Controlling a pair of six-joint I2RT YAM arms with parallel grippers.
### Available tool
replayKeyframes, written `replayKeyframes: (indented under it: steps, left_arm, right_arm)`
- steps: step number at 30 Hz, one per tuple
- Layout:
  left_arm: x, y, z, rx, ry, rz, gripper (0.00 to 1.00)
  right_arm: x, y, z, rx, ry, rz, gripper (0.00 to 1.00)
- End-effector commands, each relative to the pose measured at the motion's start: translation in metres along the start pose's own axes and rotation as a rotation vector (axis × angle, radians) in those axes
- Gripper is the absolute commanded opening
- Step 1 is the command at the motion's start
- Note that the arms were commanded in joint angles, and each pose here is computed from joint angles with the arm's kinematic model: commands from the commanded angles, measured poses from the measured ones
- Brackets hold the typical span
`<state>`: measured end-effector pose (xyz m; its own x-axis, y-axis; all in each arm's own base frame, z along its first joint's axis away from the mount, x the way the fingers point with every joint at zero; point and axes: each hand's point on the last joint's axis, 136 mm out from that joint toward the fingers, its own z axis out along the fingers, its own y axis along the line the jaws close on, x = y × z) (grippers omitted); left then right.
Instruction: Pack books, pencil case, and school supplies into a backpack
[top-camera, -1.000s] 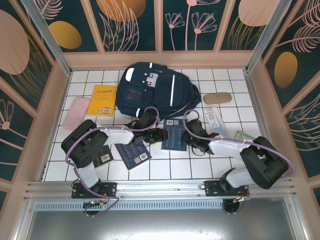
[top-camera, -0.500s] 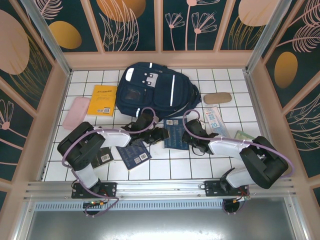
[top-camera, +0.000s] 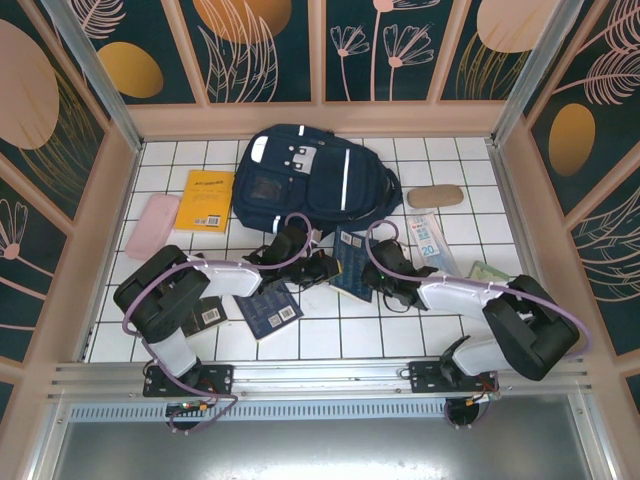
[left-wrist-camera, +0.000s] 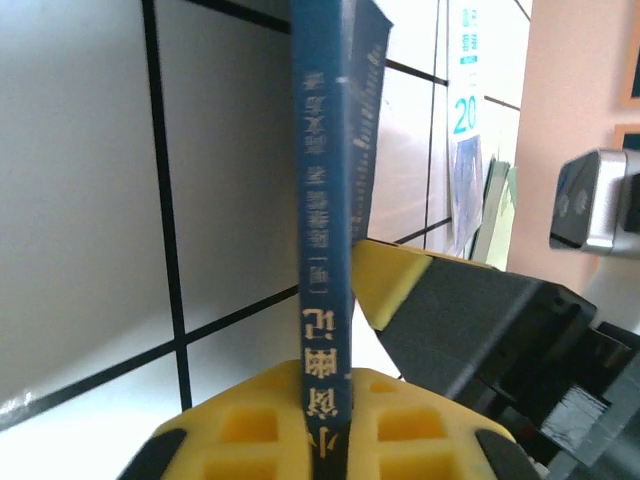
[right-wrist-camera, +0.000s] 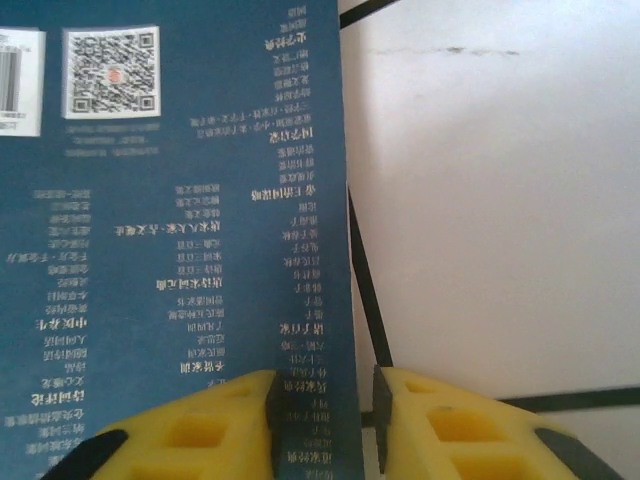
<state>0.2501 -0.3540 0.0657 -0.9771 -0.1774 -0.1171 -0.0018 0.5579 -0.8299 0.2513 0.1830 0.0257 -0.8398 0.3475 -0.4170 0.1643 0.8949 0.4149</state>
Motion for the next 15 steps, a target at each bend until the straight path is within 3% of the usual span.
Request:
replayKeyframes:
  steps: [1,9,15]
  left_arm:
    - [-0.010,-0.043,-0.012,0.083,-0.037,0.087,0.00]
    - [-0.029,-0.104,-0.052,0.221,-0.095,0.189,0.00]
    - [-0.050,-0.153,-0.085,0.366,-0.127,0.240,0.00]
  right_arm:
    - [-0.009,0.002,-0.018,-0.012,0.011,-0.017,0.43]
    - [-0.070,0.038,-0.086,-0.316,-0.109,0.023,0.76]
    - [-0.099,0.085,-0.127,-0.627,-0.117,0.037,0.83]
